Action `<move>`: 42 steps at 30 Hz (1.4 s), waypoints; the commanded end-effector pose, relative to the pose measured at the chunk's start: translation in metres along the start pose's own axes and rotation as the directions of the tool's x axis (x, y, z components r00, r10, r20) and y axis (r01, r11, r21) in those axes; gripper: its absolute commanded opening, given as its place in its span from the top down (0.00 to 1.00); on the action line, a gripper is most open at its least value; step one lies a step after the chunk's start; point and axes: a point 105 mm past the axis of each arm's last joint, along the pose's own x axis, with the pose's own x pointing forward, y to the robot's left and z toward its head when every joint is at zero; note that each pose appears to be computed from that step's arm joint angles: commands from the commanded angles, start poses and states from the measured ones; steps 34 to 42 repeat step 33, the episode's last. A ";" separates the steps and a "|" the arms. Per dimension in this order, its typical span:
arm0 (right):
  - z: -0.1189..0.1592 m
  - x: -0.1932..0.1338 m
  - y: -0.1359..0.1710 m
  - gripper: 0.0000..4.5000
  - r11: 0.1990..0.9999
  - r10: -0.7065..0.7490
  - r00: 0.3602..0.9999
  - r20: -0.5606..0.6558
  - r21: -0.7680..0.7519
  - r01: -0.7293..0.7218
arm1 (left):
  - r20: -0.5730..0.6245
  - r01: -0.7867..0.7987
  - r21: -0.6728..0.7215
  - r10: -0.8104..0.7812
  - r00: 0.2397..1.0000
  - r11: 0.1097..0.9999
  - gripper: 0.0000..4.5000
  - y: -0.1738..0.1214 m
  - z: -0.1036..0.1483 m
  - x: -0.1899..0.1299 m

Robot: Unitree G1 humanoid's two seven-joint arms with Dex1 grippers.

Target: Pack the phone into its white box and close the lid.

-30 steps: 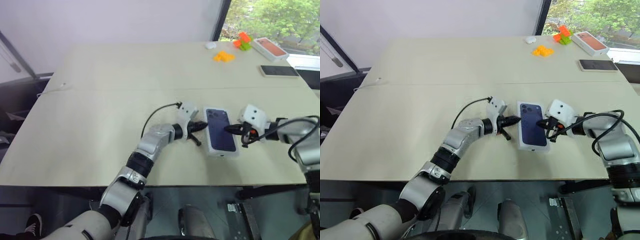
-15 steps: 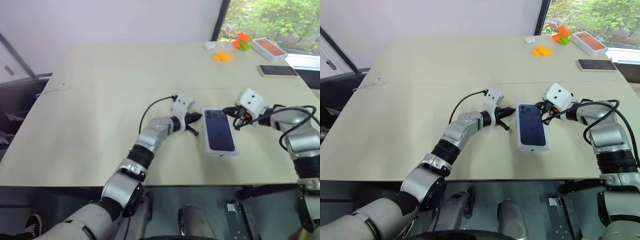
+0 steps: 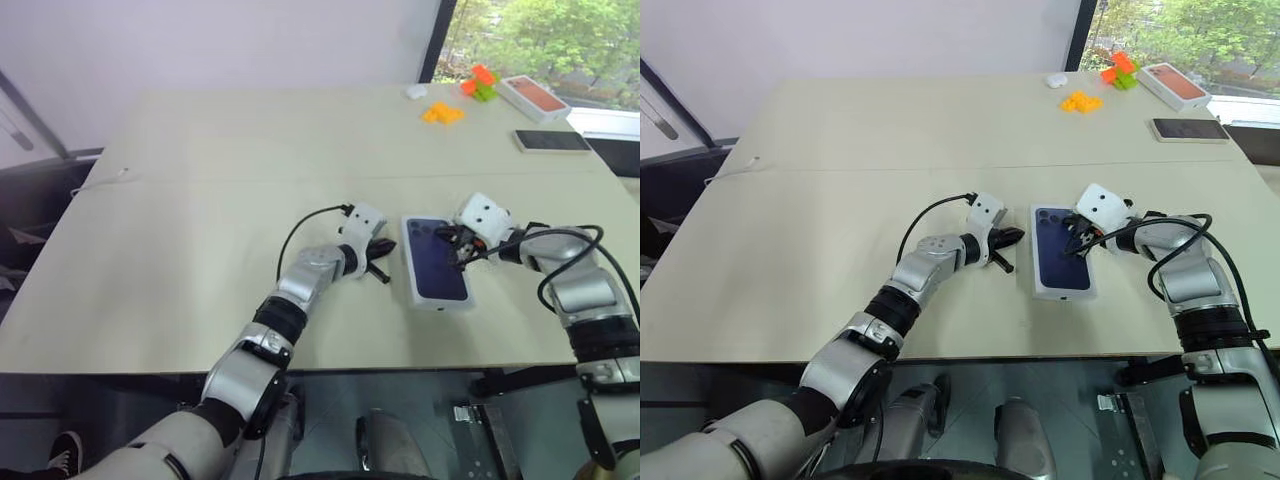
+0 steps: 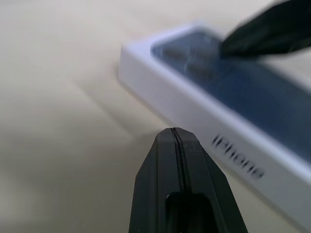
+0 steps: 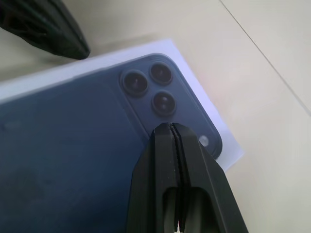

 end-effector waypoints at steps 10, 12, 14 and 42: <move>0.073 -0.018 0.031 0.46 0.955 0.229 0.919 0.320 0.109 -0.276 | 0.114 -0.102 0.151 0.085 0.990 0.983 0.46 0.046 0.048 -0.107; 0.076 -0.019 0.036 0.23 0.953 0.257 0.907 0.334 0.069 -0.295 | 0.080 -0.136 0.127 0.126 0.989 0.983 0.23 0.060 0.045 -0.132; 0.072 -0.022 0.033 0.01 0.955 0.258 0.908 0.330 0.059 -0.292 | 0.087 -0.140 0.133 0.129 0.988 0.981 0.02 0.064 0.048 -0.150; 0.028 -0.063 -0.006 0.01 0.980 0.189 0.961 0.202 0.029 -0.199 | -0.051 -0.269 0.186 0.283 0.958 0.945 0.02 0.088 0.019 -0.303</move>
